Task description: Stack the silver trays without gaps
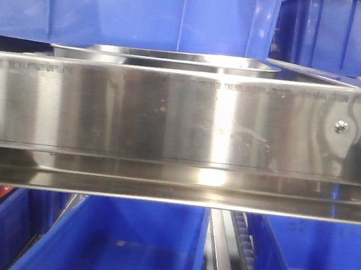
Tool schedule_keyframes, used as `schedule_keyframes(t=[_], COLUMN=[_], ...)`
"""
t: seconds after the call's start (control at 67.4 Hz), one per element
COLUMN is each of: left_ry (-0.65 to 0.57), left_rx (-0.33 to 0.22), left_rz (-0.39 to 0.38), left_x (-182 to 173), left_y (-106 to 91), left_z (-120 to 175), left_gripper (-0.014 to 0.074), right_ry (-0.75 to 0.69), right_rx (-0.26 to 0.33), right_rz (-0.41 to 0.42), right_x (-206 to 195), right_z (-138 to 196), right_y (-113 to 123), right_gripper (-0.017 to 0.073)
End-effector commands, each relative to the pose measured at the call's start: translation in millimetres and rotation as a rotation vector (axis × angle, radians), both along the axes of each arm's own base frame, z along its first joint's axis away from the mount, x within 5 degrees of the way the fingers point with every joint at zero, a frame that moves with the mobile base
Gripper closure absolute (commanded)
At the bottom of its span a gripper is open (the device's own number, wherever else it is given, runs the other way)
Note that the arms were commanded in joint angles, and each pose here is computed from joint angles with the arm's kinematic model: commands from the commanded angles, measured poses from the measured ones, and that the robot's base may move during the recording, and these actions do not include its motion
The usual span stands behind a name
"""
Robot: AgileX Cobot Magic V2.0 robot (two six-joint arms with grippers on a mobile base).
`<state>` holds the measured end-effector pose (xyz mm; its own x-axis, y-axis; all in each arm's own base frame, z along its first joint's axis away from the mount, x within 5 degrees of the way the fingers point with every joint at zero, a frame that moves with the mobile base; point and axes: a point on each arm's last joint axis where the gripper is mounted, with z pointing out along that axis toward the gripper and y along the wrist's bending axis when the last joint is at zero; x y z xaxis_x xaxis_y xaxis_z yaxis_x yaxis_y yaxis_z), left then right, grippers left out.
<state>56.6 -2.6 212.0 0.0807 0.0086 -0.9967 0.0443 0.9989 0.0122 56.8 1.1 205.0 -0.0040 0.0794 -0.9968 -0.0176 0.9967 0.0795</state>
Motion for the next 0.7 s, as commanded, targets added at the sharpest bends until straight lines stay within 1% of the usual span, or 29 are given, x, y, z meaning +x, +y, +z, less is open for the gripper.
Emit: schedule_keyframes(t=[0.0, 0.49, 0.549, 0.683], left_ry=[-0.025, -0.028, -0.052, -0.051], left_rx=[0.002, 0.002, 0.017, 0.018], left_rz=[0.002, 0.002, 0.003, 0.003], left_x=[-0.6, -0.7, -0.9, -0.9], left_y=[0.1, 0.1, 0.0, 0.0], left_z=[2.8, 3.1, 5.3, 5.2], left_gripper=[0.0603, 0.0603, 0.0603, 0.0603], right_ry=[-0.029, -0.029, -0.029, -0.061], right_rx=[-0.002, -0.002, -0.002, -0.001], right_rz=[-0.006, -0.006, -0.006, -0.007], right_x=[-0.4, -0.4, -0.4, -0.5], right_z=[2.7, 2.7, 2.7, 5.5], right_y=[-0.4, -0.4, -0.4, -0.5], right_gripper=[0.0574, 0.0574, 0.0574, 0.0574])
